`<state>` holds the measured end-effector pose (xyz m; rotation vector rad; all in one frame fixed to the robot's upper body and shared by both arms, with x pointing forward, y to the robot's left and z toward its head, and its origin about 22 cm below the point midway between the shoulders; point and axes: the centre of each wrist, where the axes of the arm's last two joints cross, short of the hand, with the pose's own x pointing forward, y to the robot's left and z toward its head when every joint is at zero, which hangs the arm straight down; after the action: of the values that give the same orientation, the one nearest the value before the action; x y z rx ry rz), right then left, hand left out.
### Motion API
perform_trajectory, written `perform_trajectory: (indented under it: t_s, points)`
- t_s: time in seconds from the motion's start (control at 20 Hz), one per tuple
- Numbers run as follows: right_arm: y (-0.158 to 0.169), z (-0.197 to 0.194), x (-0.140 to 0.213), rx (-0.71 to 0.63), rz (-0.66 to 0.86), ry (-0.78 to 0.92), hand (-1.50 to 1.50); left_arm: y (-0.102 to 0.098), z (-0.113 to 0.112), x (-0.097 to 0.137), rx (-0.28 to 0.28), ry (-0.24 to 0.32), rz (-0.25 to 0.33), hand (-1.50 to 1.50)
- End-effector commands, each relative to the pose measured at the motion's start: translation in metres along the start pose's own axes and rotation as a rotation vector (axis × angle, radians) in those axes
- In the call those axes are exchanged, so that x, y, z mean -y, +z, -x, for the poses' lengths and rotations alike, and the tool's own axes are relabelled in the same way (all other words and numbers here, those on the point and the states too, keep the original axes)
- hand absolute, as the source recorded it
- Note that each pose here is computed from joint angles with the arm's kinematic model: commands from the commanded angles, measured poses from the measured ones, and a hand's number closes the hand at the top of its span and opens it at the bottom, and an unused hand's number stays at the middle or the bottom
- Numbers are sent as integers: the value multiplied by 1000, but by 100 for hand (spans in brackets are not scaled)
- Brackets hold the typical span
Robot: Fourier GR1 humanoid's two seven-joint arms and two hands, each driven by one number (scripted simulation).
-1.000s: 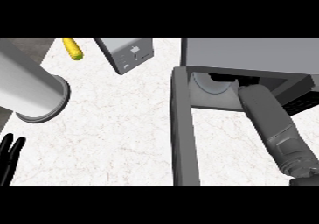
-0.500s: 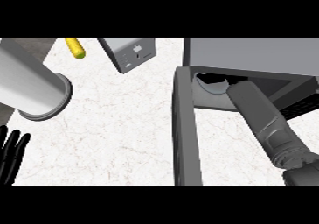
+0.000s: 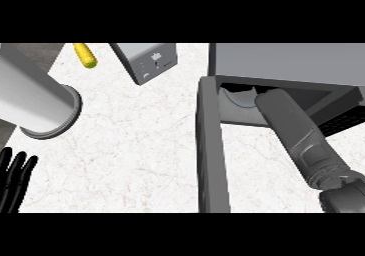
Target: Pick up the milk, place it into the microwave and close the microwave
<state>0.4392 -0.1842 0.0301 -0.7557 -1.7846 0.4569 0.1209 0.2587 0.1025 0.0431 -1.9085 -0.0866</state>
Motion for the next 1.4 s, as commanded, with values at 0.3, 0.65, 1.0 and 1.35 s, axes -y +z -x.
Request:
perform_trajectory:
  t_s: [0.3, 0.65, 1.0, 1.35]
  points:
    - [1, 12, 11, -12, 116, -23, -150, 0, -5, 4, -8, -14, 4, -150]
    - [-6, 32, 44, 4, 166, -24, -150, 11, -19, 10, 5, -17, -5, -150]
    - [-2, 44, 54, 14, 134, -119, -150, 14, -11, 18, -23, -12, -15, -150]
    - [-9, 51, 74, -2, 88, -266, -150, 20, -19, 18, -12, -10, -15, -150]
